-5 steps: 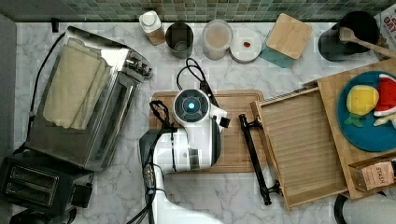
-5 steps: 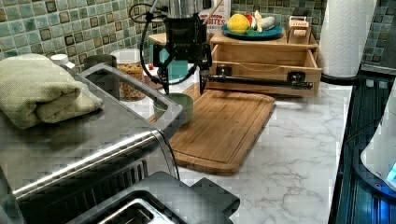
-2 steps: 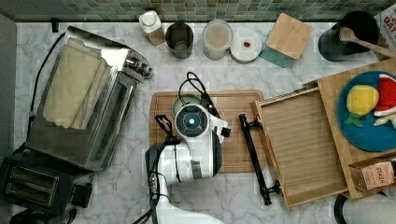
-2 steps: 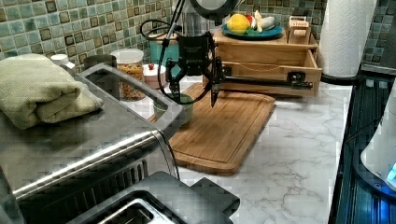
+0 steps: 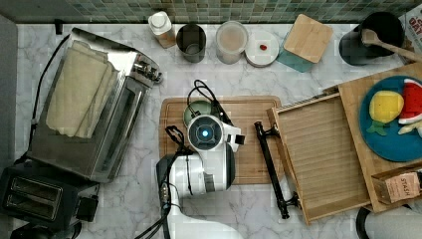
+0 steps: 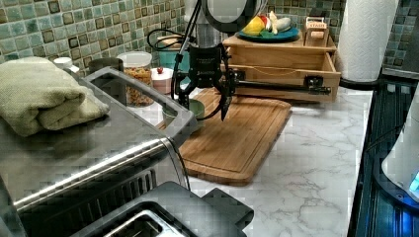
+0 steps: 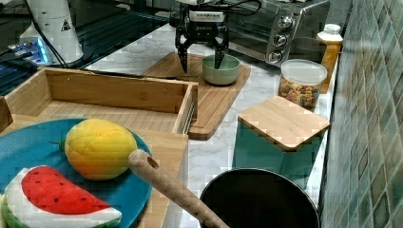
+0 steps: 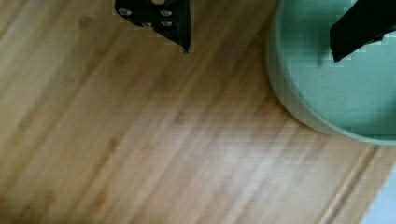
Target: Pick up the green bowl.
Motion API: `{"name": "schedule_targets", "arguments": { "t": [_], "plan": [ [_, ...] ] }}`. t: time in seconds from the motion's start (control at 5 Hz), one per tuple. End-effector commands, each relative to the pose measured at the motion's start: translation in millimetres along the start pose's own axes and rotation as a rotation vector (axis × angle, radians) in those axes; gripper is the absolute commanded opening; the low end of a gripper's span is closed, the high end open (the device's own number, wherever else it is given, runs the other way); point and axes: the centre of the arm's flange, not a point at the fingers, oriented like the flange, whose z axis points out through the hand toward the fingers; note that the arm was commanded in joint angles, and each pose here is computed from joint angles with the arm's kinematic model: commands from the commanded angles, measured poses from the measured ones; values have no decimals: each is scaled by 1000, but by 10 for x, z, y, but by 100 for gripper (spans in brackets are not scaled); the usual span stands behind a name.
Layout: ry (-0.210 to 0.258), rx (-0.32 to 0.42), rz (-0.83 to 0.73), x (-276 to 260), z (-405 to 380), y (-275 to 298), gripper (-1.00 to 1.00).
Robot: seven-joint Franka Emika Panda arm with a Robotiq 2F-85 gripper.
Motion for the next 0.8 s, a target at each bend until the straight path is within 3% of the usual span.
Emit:
{"name": "schedule_targets", "arguments": {
  "t": [0.2,0.8],
  "plan": [
    [-11,42,123,100,-214,-1,-100],
    [18,113,32,53,-445,129,-100]
  ]
}}
